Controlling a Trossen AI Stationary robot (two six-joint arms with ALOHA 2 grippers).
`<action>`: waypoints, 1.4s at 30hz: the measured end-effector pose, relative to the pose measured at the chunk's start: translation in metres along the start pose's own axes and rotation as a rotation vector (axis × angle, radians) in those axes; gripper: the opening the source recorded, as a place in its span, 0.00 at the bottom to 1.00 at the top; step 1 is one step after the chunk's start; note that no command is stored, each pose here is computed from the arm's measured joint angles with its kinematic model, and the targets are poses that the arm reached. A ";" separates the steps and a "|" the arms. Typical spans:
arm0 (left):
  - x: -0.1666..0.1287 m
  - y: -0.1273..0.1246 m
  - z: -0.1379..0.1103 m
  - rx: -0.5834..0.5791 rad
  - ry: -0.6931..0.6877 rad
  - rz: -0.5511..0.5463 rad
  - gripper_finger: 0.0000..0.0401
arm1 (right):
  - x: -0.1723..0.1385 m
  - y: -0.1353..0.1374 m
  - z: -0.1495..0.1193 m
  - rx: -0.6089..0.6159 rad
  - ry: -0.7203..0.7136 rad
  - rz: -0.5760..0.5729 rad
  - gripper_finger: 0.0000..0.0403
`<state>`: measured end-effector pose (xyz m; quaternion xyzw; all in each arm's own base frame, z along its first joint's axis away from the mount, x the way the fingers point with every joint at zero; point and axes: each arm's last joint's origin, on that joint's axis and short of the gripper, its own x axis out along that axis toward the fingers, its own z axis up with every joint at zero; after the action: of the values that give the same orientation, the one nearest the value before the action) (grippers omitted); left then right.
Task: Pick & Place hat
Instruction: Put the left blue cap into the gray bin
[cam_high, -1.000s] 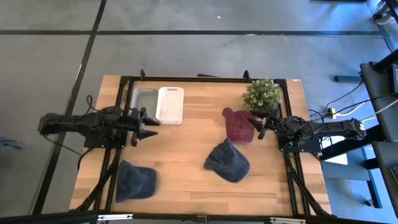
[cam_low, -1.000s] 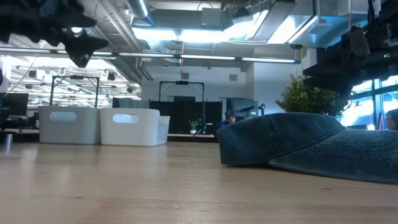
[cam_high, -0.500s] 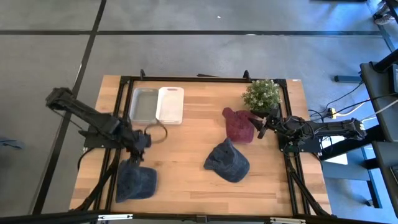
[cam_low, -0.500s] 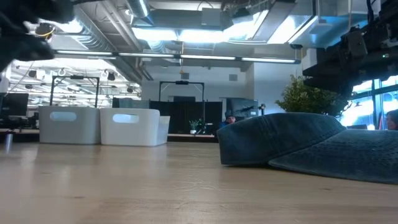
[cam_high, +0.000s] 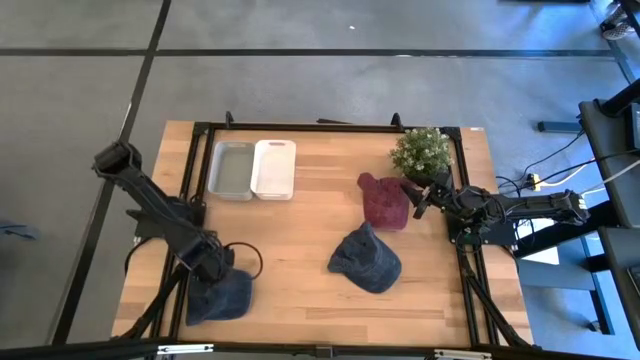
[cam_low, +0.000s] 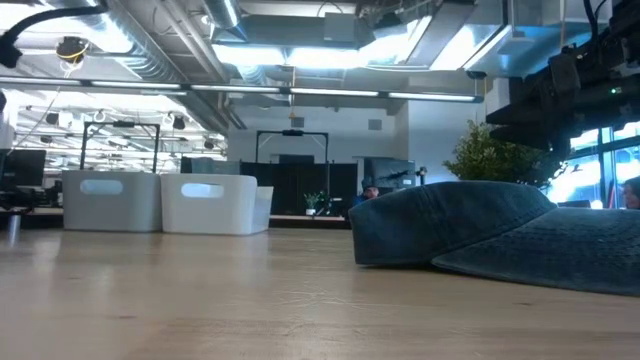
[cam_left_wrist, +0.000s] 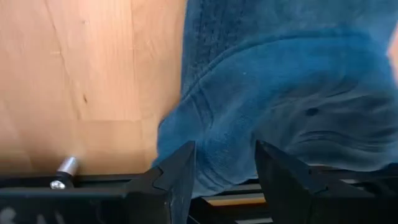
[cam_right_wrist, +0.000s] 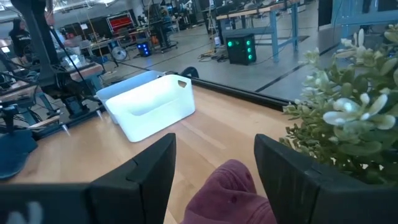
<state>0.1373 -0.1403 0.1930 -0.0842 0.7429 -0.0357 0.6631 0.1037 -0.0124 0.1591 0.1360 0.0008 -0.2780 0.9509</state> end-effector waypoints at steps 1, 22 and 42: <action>0.002 -0.001 0.000 0.011 0.003 0.014 0.40 | 0.000 0.000 0.000 0.002 0.000 0.000 0.54; -0.022 0.007 0.022 -0.088 -0.075 -0.091 0.02 | 0.000 0.000 0.000 0.021 0.001 0.001 0.54; -0.217 0.152 0.057 -0.342 -0.361 0.257 0.01 | 0.003 0.000 -0.005 -0.041 0.037 -0.031 0.54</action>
<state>0.2048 0.0498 0.3739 -0.1052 0.6125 0.1901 0.7600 0.1064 -0.0127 0.1546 0.1218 0.0263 -0.2899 0.9489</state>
